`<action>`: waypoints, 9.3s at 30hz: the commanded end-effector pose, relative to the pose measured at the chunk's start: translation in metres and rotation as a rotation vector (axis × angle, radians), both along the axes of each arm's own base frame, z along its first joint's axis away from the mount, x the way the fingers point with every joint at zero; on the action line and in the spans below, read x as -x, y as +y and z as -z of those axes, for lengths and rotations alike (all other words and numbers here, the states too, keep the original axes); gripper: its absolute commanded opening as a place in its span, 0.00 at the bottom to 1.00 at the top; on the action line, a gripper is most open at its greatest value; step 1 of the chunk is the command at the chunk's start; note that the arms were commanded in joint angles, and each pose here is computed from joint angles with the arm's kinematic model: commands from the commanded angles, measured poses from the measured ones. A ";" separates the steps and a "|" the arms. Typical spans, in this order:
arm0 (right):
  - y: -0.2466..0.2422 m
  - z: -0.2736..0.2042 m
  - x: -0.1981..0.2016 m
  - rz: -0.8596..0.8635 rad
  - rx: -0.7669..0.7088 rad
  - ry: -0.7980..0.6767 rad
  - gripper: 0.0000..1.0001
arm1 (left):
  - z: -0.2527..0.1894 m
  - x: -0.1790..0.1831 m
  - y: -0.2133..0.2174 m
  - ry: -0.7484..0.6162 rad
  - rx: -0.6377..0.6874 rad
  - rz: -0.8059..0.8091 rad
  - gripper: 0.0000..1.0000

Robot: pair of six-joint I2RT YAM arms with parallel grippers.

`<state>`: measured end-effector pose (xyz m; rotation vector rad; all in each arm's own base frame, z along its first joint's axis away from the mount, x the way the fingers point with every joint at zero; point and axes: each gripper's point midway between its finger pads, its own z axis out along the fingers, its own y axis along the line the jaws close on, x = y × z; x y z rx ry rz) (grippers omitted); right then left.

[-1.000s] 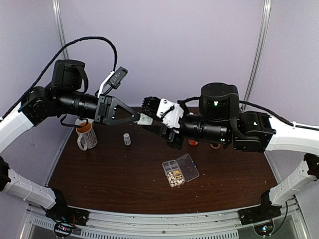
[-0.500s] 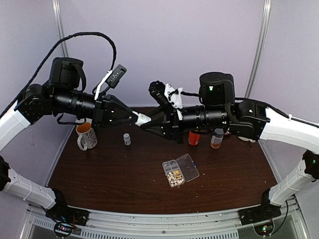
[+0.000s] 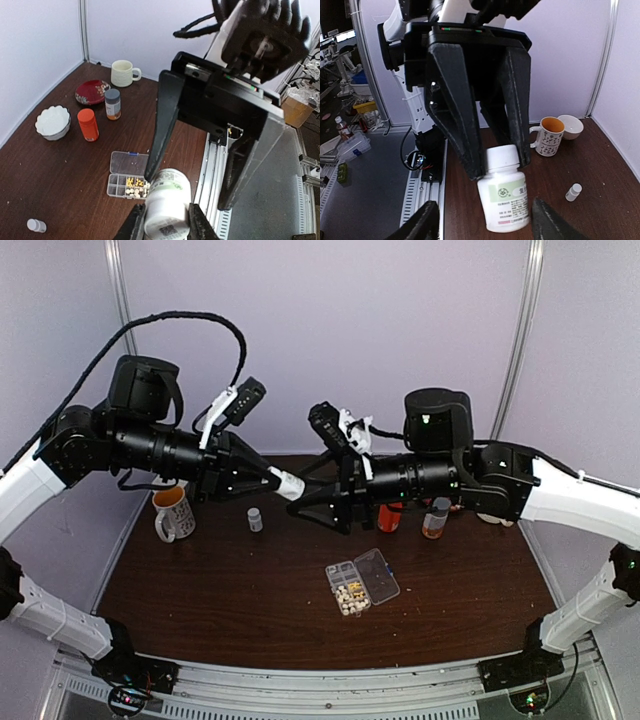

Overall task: Sort the pills into containers
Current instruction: Pass from the right arm to the left, then place the pill bottle at the center of the board, then pick up the pill bottle from the center of the board, then pass from the left arm to the right, then unscrew the lid of the pill bottle from the pill bottle.

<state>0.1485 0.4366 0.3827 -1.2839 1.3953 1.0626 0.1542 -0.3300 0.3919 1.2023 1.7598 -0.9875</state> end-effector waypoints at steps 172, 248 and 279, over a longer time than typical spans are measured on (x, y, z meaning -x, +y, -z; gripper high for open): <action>-0.056 -0.019 -0.011 0.286 -0.445 -0.088 0.68 | -0.024 -0.009 -0.020 0.368 0.164 0.166 0.07; -0.032 0.007 0.012 0.331 -0.203 -0.422 0.11 | -0.052 -0.036 0.003 0.252 0.232 -0.055 0.97; -0.010 0.004 0.030 0.000 -0.235 0.098 0.09 | 0.010 0.026 0.021 -1.109 0.069 0.604 0.79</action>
